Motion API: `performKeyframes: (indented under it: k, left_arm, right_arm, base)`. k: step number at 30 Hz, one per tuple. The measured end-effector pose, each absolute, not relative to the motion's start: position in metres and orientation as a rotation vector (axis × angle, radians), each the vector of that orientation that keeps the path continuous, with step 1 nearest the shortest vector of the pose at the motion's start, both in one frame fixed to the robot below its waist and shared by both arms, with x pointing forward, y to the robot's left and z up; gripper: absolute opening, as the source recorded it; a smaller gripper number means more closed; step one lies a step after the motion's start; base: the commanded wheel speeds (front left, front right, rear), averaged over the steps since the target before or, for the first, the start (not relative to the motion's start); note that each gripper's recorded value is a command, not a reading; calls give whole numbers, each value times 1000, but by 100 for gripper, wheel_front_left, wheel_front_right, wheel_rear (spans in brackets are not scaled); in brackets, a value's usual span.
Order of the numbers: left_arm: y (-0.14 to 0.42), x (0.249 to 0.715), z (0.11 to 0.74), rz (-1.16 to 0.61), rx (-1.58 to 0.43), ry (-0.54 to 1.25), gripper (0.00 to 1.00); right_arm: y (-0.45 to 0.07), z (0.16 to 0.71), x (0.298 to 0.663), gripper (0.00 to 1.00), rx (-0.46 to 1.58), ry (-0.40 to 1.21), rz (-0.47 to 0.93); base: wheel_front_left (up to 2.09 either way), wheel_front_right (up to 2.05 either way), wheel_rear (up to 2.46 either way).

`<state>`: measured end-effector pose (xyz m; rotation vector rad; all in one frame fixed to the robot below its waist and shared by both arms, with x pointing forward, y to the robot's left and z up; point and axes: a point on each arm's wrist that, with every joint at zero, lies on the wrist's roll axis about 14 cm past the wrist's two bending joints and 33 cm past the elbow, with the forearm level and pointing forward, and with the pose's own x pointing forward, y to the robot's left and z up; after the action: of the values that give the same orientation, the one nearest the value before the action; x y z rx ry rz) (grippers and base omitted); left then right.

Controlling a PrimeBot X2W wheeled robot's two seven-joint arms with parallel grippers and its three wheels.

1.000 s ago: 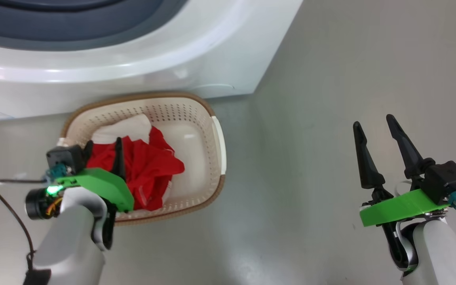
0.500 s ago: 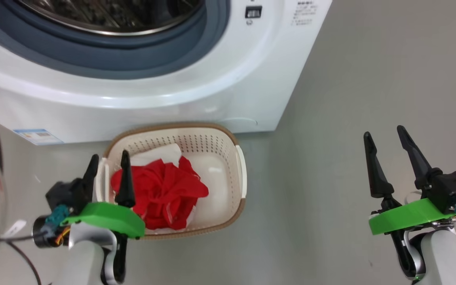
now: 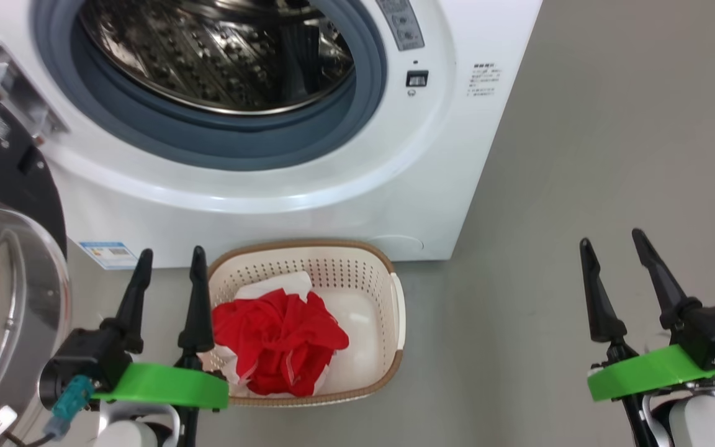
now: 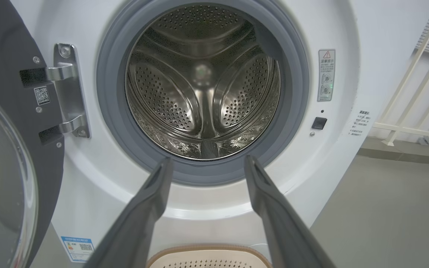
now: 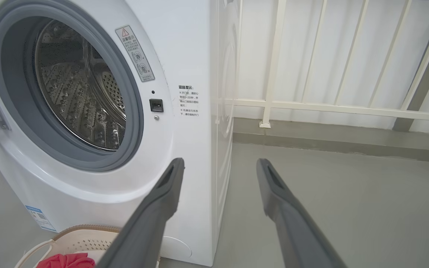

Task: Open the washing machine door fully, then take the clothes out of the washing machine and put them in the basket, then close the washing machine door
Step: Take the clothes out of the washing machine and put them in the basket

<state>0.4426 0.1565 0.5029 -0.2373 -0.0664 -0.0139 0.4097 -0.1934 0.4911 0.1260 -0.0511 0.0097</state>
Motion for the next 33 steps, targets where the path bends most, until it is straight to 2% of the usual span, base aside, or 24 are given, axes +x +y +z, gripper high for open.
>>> performKeyframes:
  k: [12,26,33]
  left_arm:
    - [148,404,530,-79,-163,-145,100]
    - [149,372,526,-87,-164,-132,100]
    - [153,362,526,-71,-152,-135,100]
  right_arm:
    - [-202,507,375,100,119,-93,-15]
    - [-213,511,334,100,118,-103,-51]
    - [-213,518,327,100,123,-128,-50]
  base:
    - [0,0,0]
    - [0,0,0]
    - [0,0,0]
